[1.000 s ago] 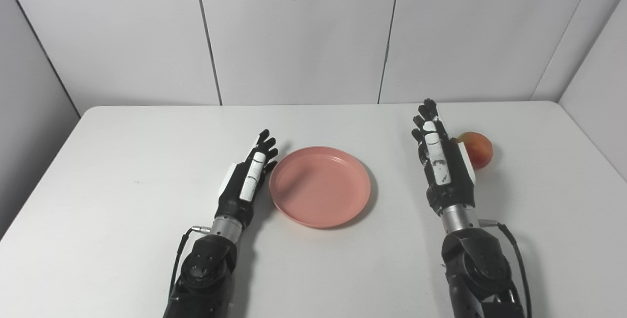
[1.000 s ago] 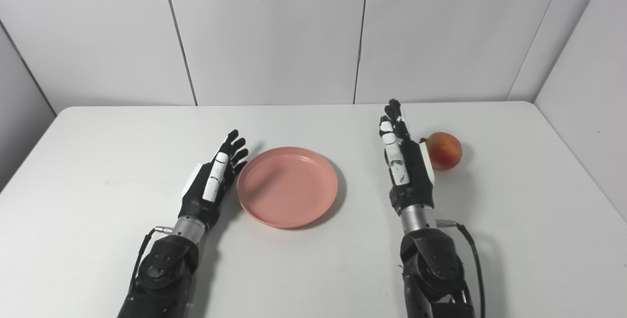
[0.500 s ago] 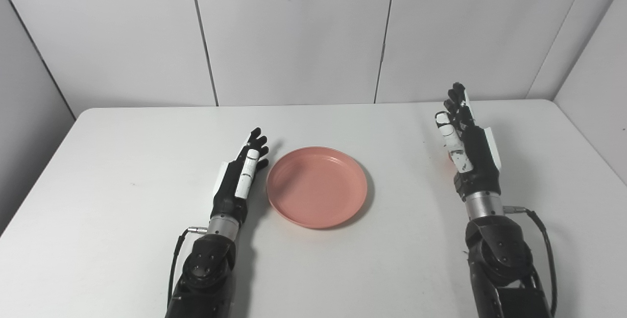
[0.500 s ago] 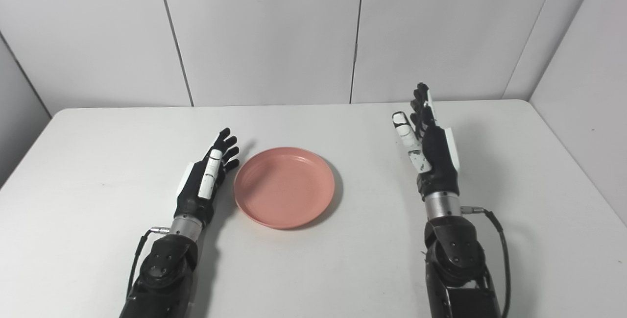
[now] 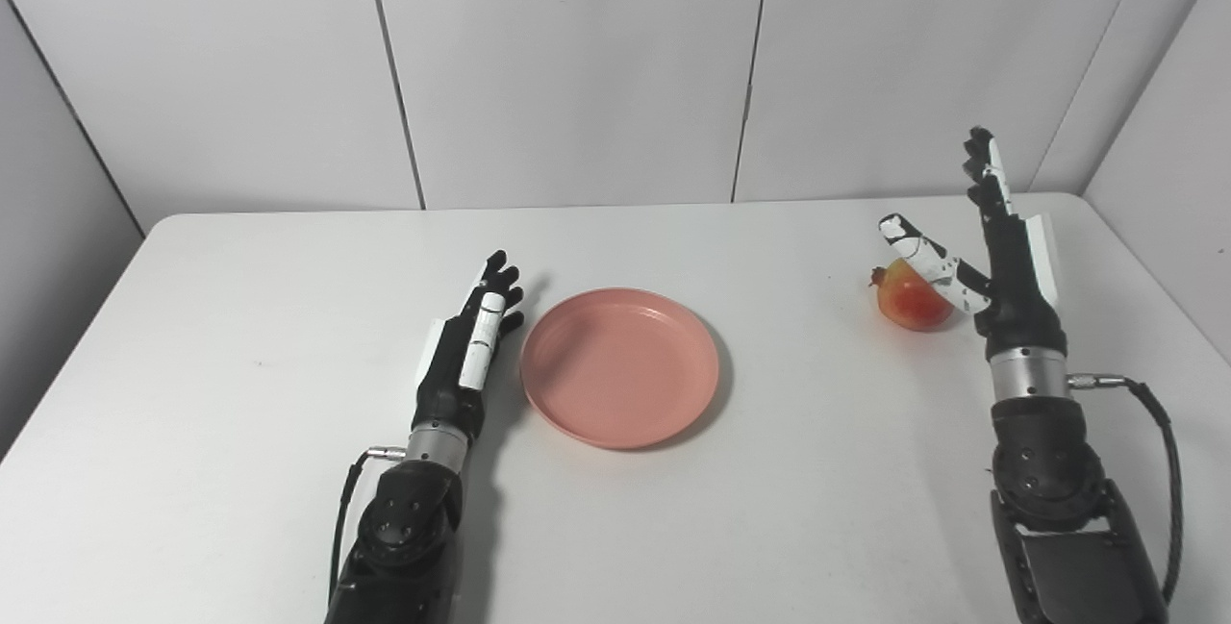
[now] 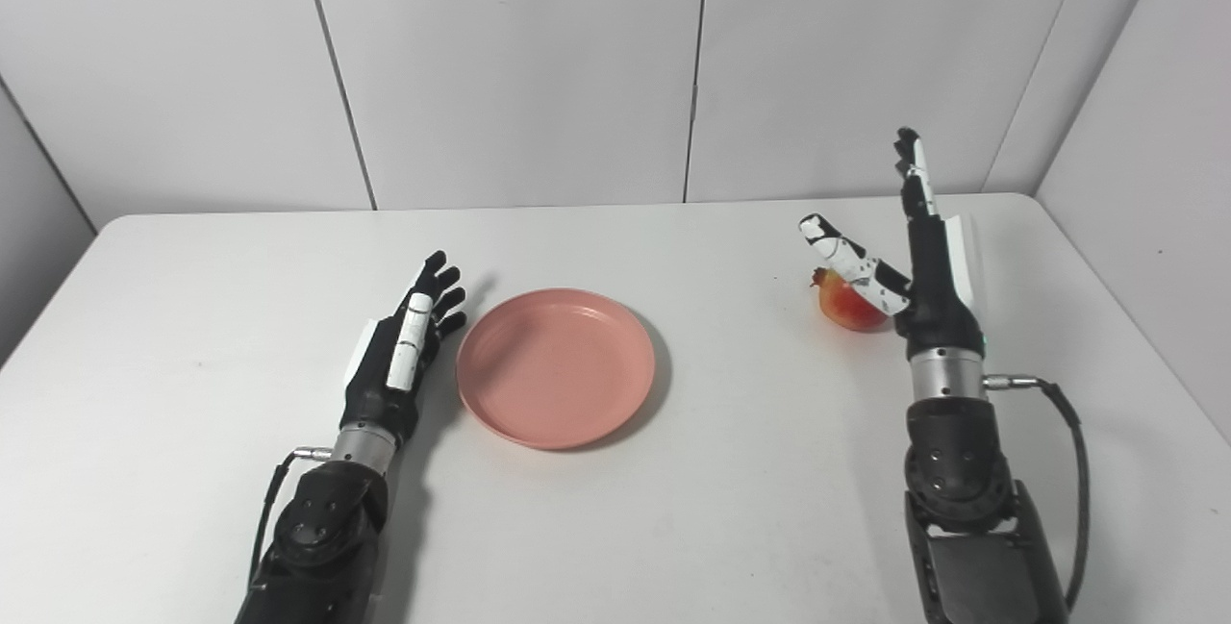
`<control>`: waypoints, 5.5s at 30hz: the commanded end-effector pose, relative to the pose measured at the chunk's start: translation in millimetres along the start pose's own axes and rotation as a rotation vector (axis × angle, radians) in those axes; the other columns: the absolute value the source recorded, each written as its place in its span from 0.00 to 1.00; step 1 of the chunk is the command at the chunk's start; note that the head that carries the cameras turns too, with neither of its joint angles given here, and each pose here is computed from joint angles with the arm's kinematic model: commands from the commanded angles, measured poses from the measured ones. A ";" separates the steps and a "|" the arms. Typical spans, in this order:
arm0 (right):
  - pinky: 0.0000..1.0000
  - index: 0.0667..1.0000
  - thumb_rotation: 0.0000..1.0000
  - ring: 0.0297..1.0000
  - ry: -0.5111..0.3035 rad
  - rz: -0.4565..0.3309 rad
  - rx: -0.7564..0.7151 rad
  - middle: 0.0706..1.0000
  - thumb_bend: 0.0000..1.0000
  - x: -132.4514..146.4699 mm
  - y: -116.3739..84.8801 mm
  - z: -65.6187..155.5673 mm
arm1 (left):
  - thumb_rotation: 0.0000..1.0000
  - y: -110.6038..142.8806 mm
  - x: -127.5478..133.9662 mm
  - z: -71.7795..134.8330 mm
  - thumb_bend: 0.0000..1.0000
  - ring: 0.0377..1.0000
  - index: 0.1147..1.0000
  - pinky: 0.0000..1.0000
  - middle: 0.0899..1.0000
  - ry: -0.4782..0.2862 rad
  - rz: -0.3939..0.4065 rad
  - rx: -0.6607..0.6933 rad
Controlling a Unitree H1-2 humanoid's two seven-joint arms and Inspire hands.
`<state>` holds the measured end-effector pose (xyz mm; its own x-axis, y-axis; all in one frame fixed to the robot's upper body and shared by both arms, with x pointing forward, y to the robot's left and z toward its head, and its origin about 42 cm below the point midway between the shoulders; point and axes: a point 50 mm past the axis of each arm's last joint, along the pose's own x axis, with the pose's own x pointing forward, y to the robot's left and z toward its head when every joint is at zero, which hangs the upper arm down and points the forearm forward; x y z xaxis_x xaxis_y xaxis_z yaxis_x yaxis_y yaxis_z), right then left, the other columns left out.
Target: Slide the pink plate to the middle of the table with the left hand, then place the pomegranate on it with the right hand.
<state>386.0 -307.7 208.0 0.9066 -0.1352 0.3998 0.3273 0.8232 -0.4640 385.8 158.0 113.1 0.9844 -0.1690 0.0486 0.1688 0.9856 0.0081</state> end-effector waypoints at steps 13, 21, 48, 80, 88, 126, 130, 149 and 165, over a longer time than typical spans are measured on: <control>0.89 0.99 0.42 0.96 0.064 -0.026 -0.164 1.00 0.85 26.7 -6.0 -11.0 | 1.00 11.3 8.8 8.9 0.57 0.96 0.97 0.94 0.97 -0.068 -0.050 -0.121; 0.82 0.99 0.38 0.93 0.134 0.023 -0.226 0.98 0.90 32.8 -1.2 -18.4 | 1.00 16.1 7.9 10.5 0.58 0.97 0.98 0.95 0.98 -0.073 -0.073 -0.151; 0.78 0.93 0.20 0.88 0.242 0.110 -0.283 0.92 0.93 46.9 16.7 -49.3 | 1.00 17.8 5.0 12.4 0.56 0.98 0.99 0.96 0.99 -0.080 -0.089 -0.157; 0.32 0.53 0.00 0.35 0.222 -0.016 -0.336 0.44 0.50 37.8 17.4 -59.9 | 0.98 9.6 7.2 12.7 0.58 0.96 0.97 0.94 0.97 -0.073 -0.067 -0.133; 0.34 0.52 0.00 0.36 0.172 -0.058 -0.302 0.44 0.51 37.7 14.8 -51.7 | 0.97 1.4 7.8 12.1 0.60 0.95 0.96 0.93 0.96 -0.066 -0.056 -0.130; 0.41 0.50 0.00 0.40 -0.098 0.198 0.112 0.45 0.51 7.7 63.0 73.1 | 1.00 -32.0 13.9 15.0 0.57 0.96 0.97 0.92 0.98 -0.068 -0.029 -0.080; 0.42 0.50 0.00 0.41 -0.115 0.236 0.133 0.45 0.51 3.8 77.1 79.6 | 1.00 -33.1 14.7 15.2 0.57 0.95 0.96 0.92 0.97 -0.066 -0.028 -0.081; 0.28 0.51 0.00 0.35 -0.203 0.421 0.103 0.44 0.51 -12.0 142.9 101.6 | 1.00 -32.5 17.5 17.4 0.58 0.95 0.96 0.92 0.97 -0.056 0.003 -0.034; 0.40 0.51 0.00 0.39 -0.258 0.564 -0.066 0.46 0.51 -25.6 182.0 89.5 | 1.00 -32.5 18.6 17.5 0.58 0.94 0.96 0.91 0.97 -0.067 0.008 -0.039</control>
<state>389.2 -113.4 158.1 0.8971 0.4199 0.1372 -0.2222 0.6973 -0.6814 387.8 128.6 113.8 0.9864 -0.1568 0.0496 0.1591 0.9862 -0.0455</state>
